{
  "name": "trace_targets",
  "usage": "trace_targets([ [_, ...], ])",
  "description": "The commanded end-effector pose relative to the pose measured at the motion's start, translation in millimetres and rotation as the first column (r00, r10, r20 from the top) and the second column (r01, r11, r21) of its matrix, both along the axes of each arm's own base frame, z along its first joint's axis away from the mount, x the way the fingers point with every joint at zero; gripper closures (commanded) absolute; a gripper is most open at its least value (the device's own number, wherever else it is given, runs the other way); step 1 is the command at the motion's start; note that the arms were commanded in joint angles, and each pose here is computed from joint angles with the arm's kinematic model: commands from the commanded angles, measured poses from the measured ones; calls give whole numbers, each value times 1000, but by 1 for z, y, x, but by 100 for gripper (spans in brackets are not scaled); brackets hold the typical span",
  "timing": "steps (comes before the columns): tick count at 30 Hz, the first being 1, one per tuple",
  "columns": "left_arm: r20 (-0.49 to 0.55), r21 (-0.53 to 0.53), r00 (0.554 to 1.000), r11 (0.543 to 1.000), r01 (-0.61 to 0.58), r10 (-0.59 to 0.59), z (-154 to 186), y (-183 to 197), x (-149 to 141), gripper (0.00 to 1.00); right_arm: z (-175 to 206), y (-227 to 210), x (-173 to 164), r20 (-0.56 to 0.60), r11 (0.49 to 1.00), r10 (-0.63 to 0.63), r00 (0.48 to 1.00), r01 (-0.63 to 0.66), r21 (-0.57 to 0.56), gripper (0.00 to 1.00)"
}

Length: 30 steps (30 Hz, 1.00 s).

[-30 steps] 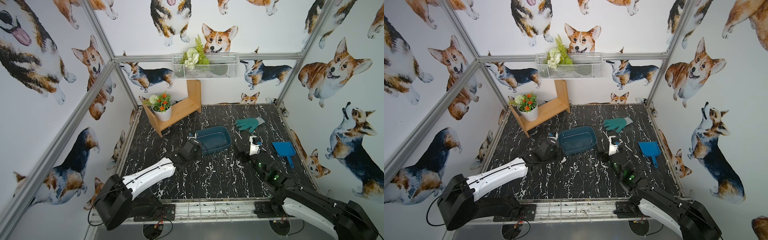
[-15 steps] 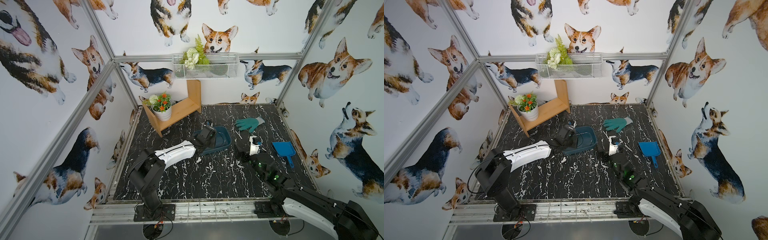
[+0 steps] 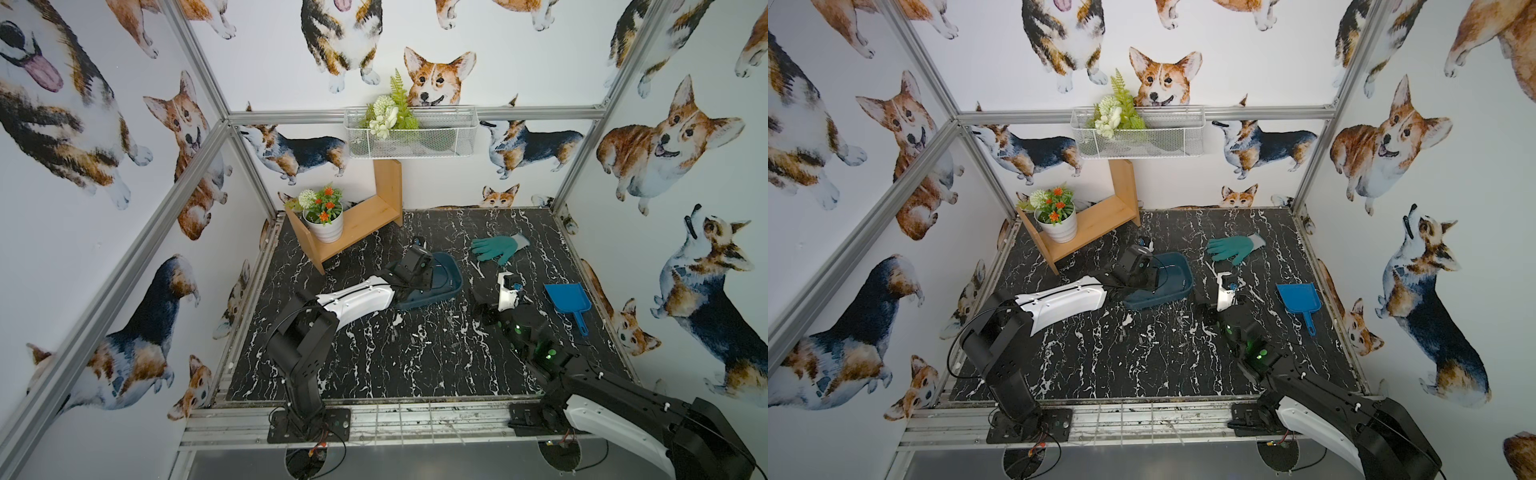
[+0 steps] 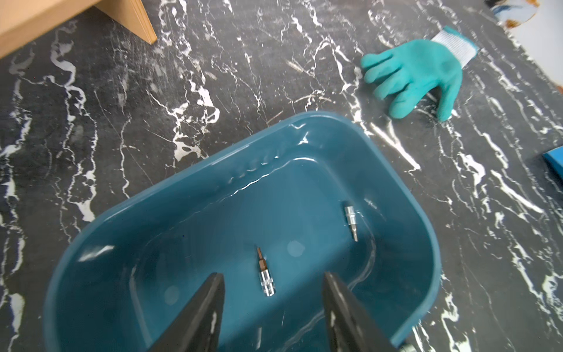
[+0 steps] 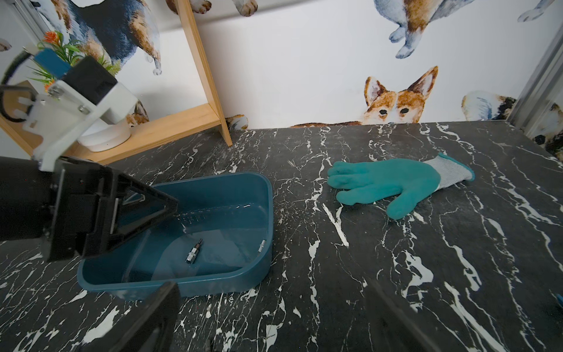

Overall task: Put the bit on the desktop into the storage box
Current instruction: Place the screwdriver bit in the storage box, then pick up the screwdriver bit from the center of the board.

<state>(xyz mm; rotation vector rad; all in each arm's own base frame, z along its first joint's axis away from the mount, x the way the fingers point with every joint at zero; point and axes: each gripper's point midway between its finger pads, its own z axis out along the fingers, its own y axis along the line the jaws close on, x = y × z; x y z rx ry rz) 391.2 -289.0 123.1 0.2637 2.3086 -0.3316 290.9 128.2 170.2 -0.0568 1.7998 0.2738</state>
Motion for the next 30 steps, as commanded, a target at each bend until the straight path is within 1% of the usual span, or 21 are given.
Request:
trace_targets([
  [1,46,-51,999,999,0,2,20,5,-1,35,10,3,2,31,1000,6,999,-7,17,0],
  [2,54,-63,999,998,-3,6,25,8,-3,33,10,4,2,30,1000,10,999,-11,16,0],
  [5,83,-100,996,995,-24,32,40,27,-13,21,8,9,1,12,999,41,999,-41,17,0],
  [9,115,-128,990,989,-72,87,47,63,-28,7,-8,20,-4,-81,994,98,992,-94,54,1],
  [11,135,-145,985,985,-91,111,48,80,-35,3,-16,28,-9,-134,988,136,982,-124,94,3],
  [13,168,-160,977,981,-106,133,49,98,-42,1,-23,40,-17,-181,974,207,961,-185,130,5],
  [14,171,-152,975,981,-120,146,39,108,-48,0,-26,46,-20,-196,965,246,949,-220,145,7],
  [17,236,-151,955,977,-148,181,35,132,-59,0,-33,64,-32,-252,932,345,904,-299,204,10],
  [21,338,-173,926,978,-113,167,29,146,-80,0,-41,88,-50,-307,882,463,831,-399,251,15],
  [25,406,-193,887,969,-154,222,32,167,-93,0,-51,108,-62,-358,861,509,783,-468,201,18],
  [28,436,-203,870,967,-155,231,41,172,-97,0,-63,125,-70,-411,847,520,749,-513,138,19],
  [30,444,-207,862,964,-165,243,43,175,-99,0,-76,136,-76,-464,833,521,716,-546,92,22],
])
